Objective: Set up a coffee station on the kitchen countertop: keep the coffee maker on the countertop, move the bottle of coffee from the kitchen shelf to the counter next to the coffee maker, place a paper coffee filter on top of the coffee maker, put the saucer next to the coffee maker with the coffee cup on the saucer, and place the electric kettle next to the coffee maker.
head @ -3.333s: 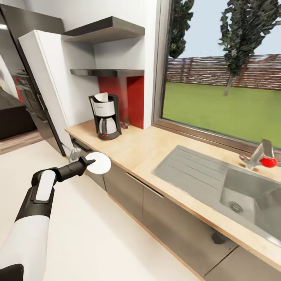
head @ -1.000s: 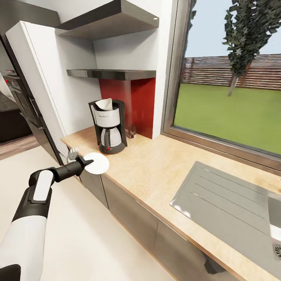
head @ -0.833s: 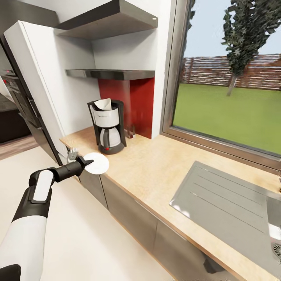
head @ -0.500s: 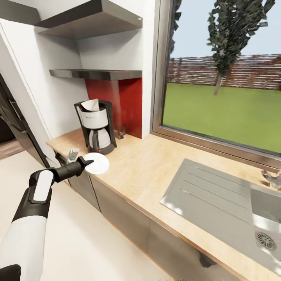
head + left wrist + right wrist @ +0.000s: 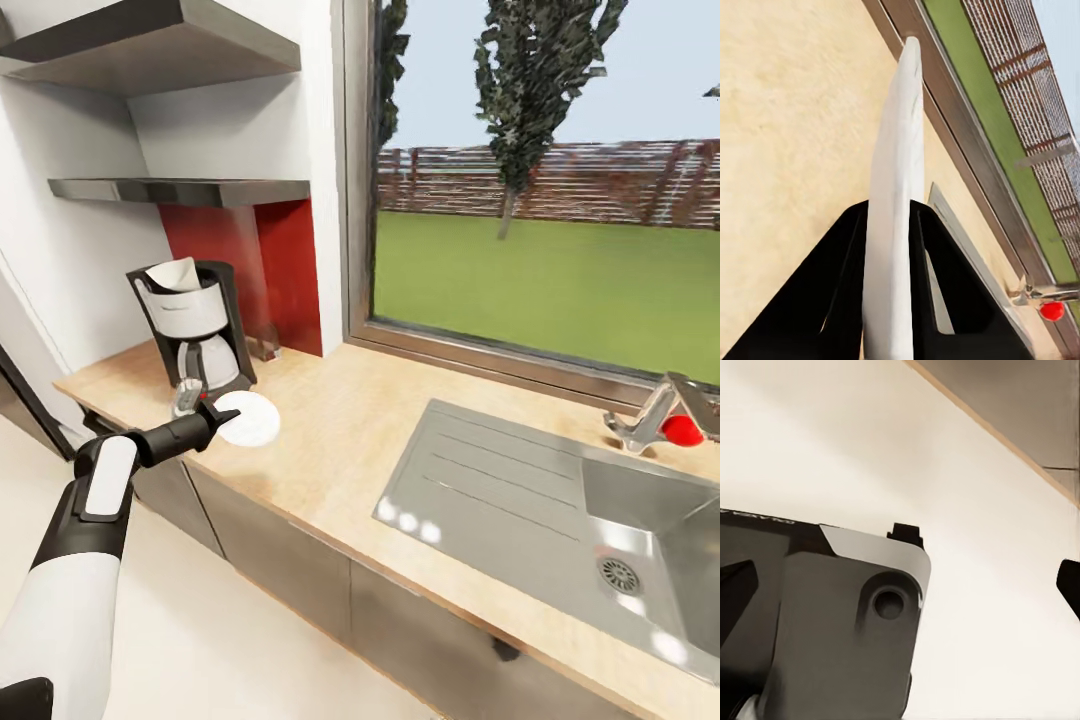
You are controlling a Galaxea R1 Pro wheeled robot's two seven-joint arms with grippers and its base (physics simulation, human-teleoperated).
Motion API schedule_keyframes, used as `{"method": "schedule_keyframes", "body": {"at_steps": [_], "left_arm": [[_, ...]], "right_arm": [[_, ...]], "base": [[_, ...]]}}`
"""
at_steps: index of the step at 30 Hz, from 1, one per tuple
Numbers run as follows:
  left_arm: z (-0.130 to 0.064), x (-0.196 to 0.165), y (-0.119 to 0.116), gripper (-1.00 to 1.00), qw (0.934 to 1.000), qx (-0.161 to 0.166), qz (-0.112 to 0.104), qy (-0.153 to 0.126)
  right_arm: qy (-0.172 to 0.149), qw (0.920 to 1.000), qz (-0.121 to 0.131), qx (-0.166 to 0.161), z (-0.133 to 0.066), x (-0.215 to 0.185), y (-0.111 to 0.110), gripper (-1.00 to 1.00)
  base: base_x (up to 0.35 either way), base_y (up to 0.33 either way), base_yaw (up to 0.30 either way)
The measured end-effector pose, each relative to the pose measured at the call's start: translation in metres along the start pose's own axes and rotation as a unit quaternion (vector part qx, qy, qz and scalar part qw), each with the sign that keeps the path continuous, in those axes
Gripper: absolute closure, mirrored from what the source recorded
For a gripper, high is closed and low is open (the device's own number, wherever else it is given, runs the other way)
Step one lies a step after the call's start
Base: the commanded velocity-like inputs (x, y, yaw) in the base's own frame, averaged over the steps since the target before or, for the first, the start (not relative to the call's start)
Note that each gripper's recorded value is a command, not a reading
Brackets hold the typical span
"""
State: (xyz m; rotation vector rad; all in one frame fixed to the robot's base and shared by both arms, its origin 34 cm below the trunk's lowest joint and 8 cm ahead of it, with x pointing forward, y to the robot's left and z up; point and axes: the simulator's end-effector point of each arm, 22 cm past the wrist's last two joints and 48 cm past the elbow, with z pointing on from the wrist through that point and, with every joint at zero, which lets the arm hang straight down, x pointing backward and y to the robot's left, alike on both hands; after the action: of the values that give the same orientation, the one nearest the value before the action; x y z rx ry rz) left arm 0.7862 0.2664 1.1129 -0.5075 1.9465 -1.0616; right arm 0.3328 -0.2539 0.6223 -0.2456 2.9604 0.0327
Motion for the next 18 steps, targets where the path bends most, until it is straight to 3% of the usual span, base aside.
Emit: {"method": "schedule_keyframes", "body": {"at_steps": [5, 15, 18], "left_arm": [[0.0003, 0.0004, -0.0003, 1.00, 1.0000, 0.000, 0.000, 0.000], [0.0001, 0.0003, 0.0001, 1.00, 1.0000, 0.000, 0.000, 0.000], [-0.0064, -0.0096, 0.0050, 1.00, 0.9998, -0.001, -0.010, -0.014]], "right_arm": [[0.000, 0.9998, 0.000, 0.021, -0.0002, -0.0001, -0.0093, -1.00], [0.000, 0.9997, 0.000, 0.024, -0.0003, 0.0000, -0.0108, -1.00], [-0.001, 0.9997, 0.000, 0.024, -0.0003, -0.0003, -0.0108, -1.00]], "base": [[0.000, 0.000, -0.271], [0.000, 0.000, -0.271], [0.000, 0.000, -0.271]]}}
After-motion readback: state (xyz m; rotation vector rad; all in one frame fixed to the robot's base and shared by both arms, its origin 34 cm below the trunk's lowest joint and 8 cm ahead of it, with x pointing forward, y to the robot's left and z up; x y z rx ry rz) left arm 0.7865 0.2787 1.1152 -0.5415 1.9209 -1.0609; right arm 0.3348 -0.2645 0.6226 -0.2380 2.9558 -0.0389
